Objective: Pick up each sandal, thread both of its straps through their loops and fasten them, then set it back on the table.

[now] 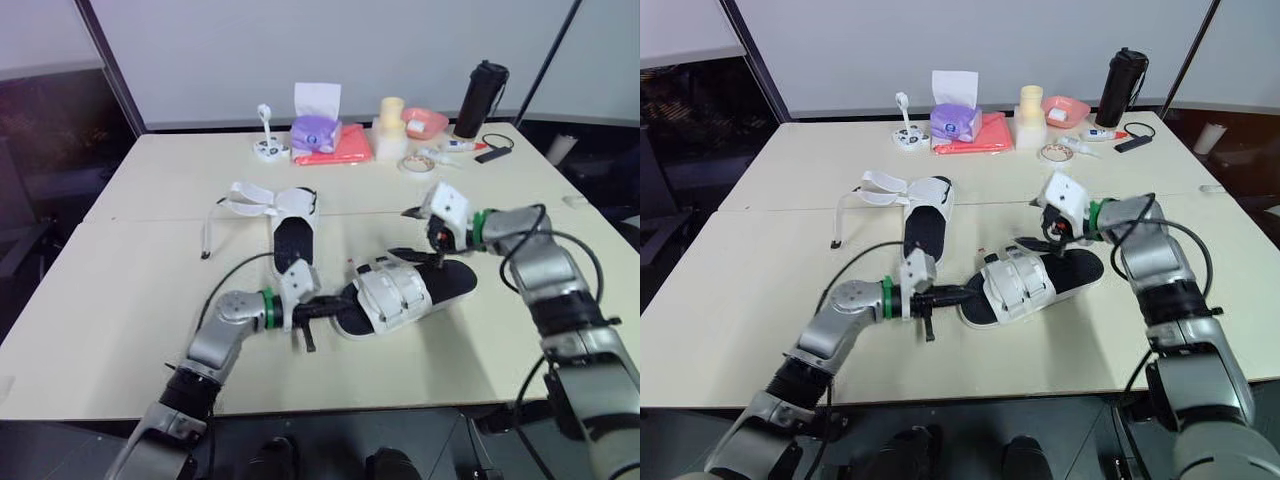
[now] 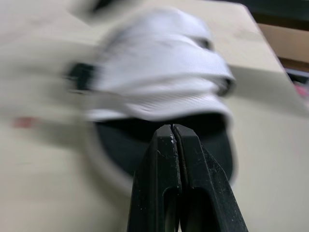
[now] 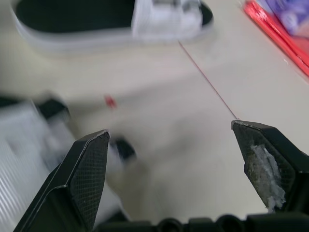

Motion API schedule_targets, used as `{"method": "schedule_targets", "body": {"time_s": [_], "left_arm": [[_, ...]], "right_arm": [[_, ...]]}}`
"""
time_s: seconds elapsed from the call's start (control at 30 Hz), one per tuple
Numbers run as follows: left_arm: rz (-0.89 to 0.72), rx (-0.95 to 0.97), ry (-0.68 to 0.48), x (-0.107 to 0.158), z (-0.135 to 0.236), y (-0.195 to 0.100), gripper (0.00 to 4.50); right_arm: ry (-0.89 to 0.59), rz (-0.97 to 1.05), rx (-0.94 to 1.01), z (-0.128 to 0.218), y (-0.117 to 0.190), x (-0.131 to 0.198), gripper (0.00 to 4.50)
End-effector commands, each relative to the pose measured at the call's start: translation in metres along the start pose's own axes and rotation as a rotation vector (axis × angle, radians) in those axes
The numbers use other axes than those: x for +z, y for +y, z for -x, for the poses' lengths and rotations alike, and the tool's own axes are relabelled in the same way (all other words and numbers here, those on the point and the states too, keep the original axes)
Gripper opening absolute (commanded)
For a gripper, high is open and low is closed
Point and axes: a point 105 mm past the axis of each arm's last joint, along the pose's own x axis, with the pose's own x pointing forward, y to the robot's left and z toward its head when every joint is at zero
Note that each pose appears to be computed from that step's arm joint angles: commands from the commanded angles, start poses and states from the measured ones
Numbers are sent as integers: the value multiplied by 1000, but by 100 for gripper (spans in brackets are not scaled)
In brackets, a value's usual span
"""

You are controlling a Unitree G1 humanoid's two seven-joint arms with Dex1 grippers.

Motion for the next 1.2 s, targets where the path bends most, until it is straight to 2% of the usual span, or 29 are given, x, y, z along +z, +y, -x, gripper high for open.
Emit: {"method": "schedule_targets", "body": {"time_s": [0.03, 0.2, 0.4, 0.7, 0.8, 0.9, 1.0, 1.17, 1.2], "left_arm": [[-43, 1, -86, 36, 8, 4, 0], [-37, -9, -98, 52, 23, 5, 0], [-32, 7, -86, 57, 36, 8, 0], [-29, 52, -61, 56, 51, 14, 0], [-29, 64, -64, 57, 52, 16, 0], [-28, 70, -66, 57, 52, 16, 0], [-26, 74, -64, 56, 52, 17, 0], [-28, 76, -67, 56, 50, 19, 0], [-28, 75, -69, 56, 49, 19, 0]], "right_arm": [[-29, 199, -117, 24, -18, 14, 437], [-1, 361, -119, 42, -13, 2, 437], [-29, 536, -20, 43, 15, -9, 437], [-211, 884, 132, 27, 57, 3, 437], [-272, 947, 123, 22, 62, 9, 437], [-387, 1049, 144, 16, 80, 20, 437], [-441, 1106, 184, 10, 93, 22, 437], [-478, 1142, 194, 2, 99, 25, 437], [-481, 1150, 193, 0, 99, 26, 383]]}}
